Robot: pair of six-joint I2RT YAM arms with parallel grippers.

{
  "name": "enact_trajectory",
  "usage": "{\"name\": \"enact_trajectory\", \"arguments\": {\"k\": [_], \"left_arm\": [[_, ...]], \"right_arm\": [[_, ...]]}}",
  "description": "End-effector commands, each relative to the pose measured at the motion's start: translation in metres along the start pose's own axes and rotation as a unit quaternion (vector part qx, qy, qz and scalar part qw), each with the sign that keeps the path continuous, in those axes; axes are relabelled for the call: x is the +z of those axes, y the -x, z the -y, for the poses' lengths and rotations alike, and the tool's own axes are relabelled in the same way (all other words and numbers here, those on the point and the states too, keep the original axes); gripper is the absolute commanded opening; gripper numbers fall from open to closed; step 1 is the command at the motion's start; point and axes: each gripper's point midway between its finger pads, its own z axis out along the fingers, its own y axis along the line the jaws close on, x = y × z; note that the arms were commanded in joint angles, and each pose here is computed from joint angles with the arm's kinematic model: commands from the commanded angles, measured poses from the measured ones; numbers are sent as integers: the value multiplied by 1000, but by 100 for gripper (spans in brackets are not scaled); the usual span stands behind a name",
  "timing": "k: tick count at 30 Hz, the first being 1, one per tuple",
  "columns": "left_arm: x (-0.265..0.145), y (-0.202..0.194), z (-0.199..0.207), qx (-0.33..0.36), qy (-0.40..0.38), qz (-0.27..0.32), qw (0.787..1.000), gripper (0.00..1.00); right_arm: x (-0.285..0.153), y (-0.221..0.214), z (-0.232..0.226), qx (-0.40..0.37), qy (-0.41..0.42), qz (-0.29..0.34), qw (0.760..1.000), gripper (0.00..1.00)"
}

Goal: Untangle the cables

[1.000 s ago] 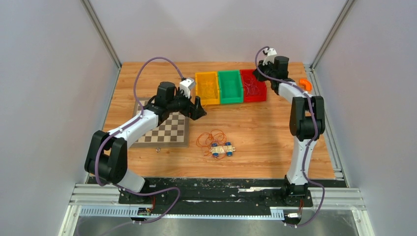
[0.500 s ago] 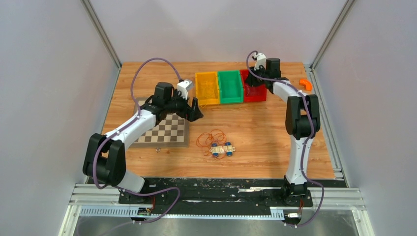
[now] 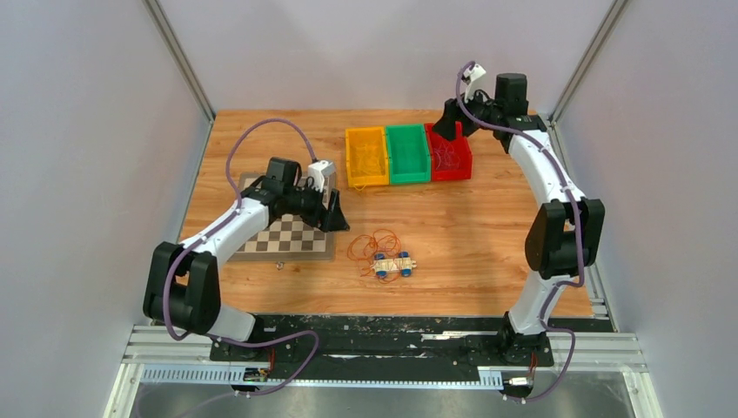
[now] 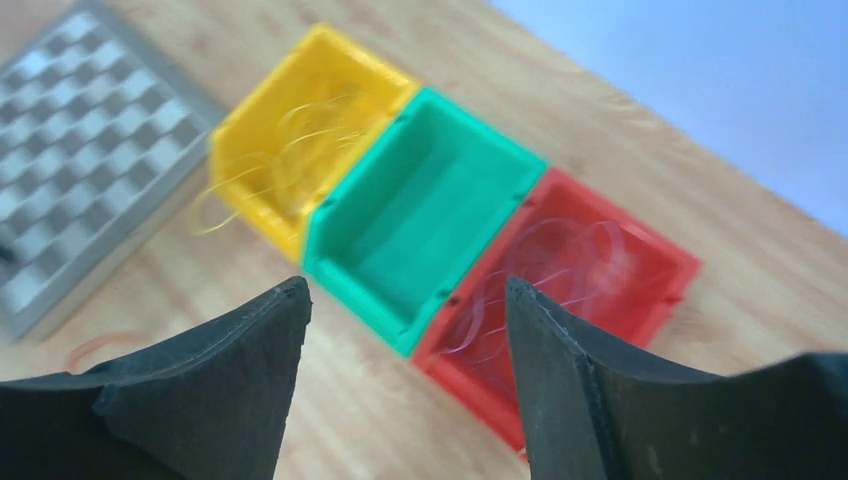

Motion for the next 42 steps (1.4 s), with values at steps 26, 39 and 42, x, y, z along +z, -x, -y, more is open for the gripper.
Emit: {"name": "enact_trajectory", "arguments": {"k": [26, 39, 42], "left_arm": [[25, -39, 12, -94, -83, -55, 991, 71], [8, -28, 22, -42, -79, -19, 996, 82], [-9, -5, 31, 24, -70, 47, 996, 89]], "right_arm": [[7, -229, -233, 56, 351, -275, 894, 62], [-6, -206, -260, 35, 382, -245, 891, 0], [-17, -157, -263, 10, 380, -195, 904, 0]]}}
